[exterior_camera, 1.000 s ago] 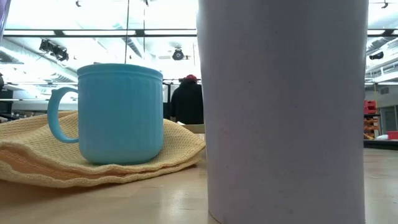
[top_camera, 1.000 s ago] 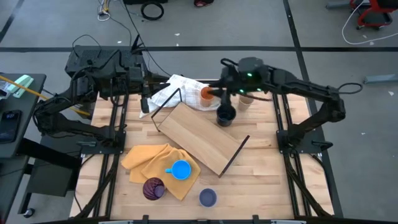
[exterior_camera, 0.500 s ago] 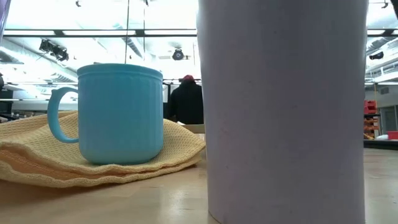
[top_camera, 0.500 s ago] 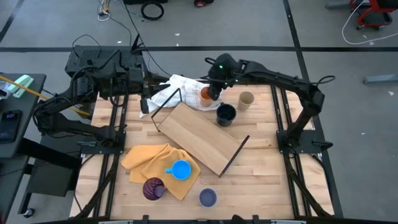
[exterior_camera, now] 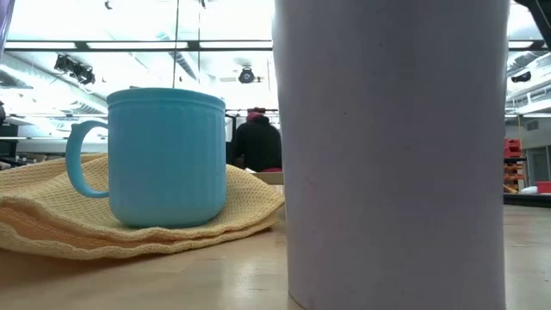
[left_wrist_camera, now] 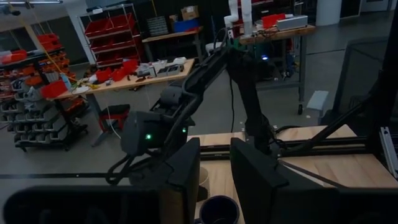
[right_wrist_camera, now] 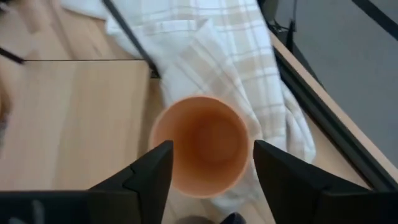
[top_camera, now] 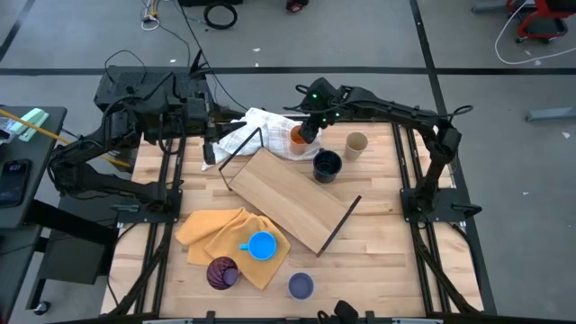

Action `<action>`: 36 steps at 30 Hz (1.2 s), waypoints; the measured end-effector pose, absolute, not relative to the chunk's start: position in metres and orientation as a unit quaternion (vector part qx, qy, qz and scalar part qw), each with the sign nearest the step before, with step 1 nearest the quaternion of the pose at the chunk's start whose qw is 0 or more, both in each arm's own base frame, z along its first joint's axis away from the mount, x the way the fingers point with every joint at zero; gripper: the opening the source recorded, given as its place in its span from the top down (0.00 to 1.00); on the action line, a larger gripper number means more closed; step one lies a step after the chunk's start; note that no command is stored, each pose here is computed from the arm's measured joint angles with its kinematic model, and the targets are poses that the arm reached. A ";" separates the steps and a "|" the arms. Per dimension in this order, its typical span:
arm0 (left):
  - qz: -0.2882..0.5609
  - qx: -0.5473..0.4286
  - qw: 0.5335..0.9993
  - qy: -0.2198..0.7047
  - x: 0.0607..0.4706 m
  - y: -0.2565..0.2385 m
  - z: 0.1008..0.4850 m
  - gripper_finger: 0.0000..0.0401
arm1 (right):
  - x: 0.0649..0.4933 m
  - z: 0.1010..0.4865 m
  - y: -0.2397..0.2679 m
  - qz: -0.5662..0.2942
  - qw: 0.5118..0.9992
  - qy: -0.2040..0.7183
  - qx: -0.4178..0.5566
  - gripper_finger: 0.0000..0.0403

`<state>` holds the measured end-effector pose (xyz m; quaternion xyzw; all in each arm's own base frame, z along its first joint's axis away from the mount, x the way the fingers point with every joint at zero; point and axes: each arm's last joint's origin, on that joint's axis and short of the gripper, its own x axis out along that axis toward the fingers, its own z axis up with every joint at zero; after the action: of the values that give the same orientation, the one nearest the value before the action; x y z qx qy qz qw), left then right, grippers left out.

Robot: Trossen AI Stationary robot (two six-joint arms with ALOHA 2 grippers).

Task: Stack small to large cups/mugs on shelf
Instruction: Put the orange cup on the shelf

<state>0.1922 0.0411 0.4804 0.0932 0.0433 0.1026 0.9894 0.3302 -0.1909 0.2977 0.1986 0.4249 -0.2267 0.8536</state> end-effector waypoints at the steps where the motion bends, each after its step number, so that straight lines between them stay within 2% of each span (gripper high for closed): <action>1: 0.102 0.093 0.989 0.043 0.192 0.041 0.480 0.76 | 0.331 0.296 -0.192 -0.232 0.851 0.426 0.200 0.41; 8: 0.102 0.093 0.989 0.043 0.192 0.041 0.480 0.75 | 0.339 0.275 -0.200 -0.251 0.832 0.444 0.217 0.45; 24: 0.102 0.094 0.989 0.043 0.192 0.041 0.480 0.76 | 0.349 0.259 -0.206 -0.252 0.830 0.447 0.217 0.53; 28: 0.102 0.094 0.989 0.044 0.192 0.041 0.480 0.75 | 0.349 0.260 -0.206 -0.252 0.833 0.443 0.216 0.64; 34: 0.103 0.094 0.989 0.044 0.192 0.041 0.480 0.76 | 0.348 0.260 -0.207 -0.249 0.834 0.447 0.205 0.95; 36: 0.102 0.094 0.989 0.044 0.192 0.041 0.480 0.77 | 0.348 0.260 -0.207 -0.245 0.836 0.447 0.204 0.97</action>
<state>0.1922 0.0411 0.4803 0.0939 0.0435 0.1025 0.9893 0.3481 -0.2067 0.2602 0.2043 0.4472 -0.2451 0.8356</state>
